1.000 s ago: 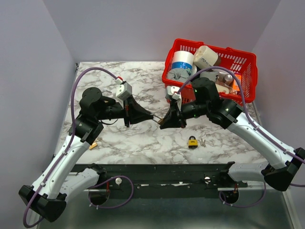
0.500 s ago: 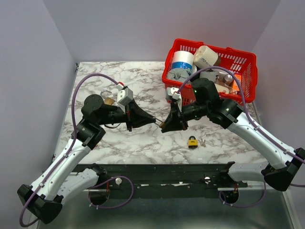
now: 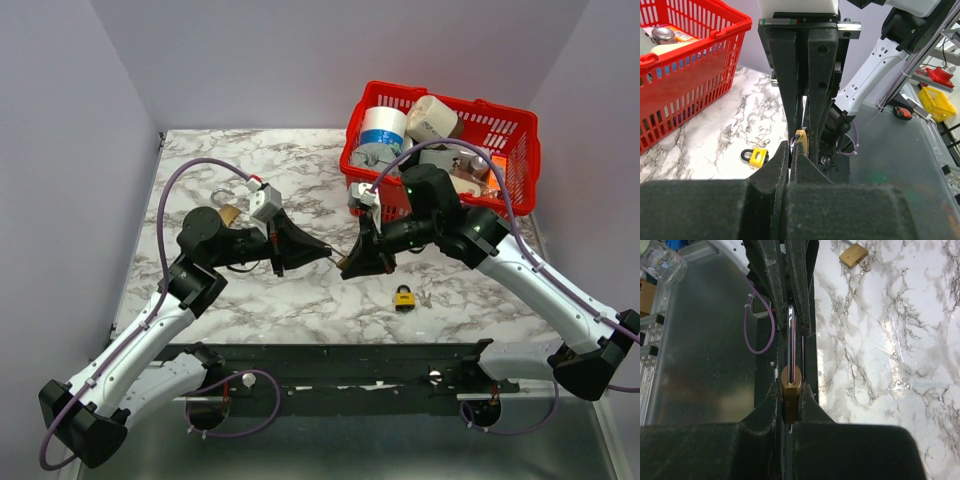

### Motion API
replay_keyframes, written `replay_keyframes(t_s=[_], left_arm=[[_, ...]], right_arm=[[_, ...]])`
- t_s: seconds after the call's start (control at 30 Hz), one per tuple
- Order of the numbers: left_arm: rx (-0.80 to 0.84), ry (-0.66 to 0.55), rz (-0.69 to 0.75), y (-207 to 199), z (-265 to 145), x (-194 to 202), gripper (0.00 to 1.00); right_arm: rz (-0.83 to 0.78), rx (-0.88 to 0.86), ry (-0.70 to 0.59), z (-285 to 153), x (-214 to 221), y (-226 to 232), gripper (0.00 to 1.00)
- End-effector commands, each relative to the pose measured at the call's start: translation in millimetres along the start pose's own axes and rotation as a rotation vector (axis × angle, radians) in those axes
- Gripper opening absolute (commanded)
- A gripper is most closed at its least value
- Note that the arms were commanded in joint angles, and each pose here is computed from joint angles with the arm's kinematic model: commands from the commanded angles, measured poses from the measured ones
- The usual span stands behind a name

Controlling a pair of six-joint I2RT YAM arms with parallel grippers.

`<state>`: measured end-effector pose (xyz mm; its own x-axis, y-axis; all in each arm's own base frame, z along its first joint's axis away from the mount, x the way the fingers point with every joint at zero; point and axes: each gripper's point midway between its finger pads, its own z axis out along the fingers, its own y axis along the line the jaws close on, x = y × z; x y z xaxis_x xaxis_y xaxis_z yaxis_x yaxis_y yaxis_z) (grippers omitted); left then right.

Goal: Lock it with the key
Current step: Lock the lock.

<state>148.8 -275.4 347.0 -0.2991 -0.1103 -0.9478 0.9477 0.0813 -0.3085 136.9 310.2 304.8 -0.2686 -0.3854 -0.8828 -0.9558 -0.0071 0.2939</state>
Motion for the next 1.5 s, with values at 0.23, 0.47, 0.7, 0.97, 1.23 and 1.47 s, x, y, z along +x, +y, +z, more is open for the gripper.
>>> replay_keyframes(t_s=[0.23,0.47,0.7,0.97,1.23,1.47], left_arm=[[-0.144,0.016,-0.044,38.7,-36.2,-20.7,0.55],[-0.431,-0.085,-0.167,80.8,-58.2,-62.9,0.73],[-0.536,-0.256,-0.555,106.1,-63.2,-35.1,0.88],[-0.630,-0.402,-0.593,132.9,-64.2,-45.9,0.88],[-0.629,-0.413,-0.644,140.9,-45.1,-38.3,0.85],[-0.588,-0.386,-0.664,135.7,-26.3,-32.9,0.79]], right_arm=[[-0.160,0.152,-0.182,-3.0,-40.9,-31.4,0.01],[-0.115,0.289,-0.175,-1.4,-36.8,-64.8,0.01],[-0.059,0.568,-0.294,-14.8,-70.6,-118.1,0.01],[0.003,0.638,-0.305,-6.3,-76.3,-137.9,0.01],[0.006,0.641,-0.301,9.8,-73.7,-137.5,0.01],[-0.025,0.617,-0.294,21.8,-76.2,-131.5,0.01]])
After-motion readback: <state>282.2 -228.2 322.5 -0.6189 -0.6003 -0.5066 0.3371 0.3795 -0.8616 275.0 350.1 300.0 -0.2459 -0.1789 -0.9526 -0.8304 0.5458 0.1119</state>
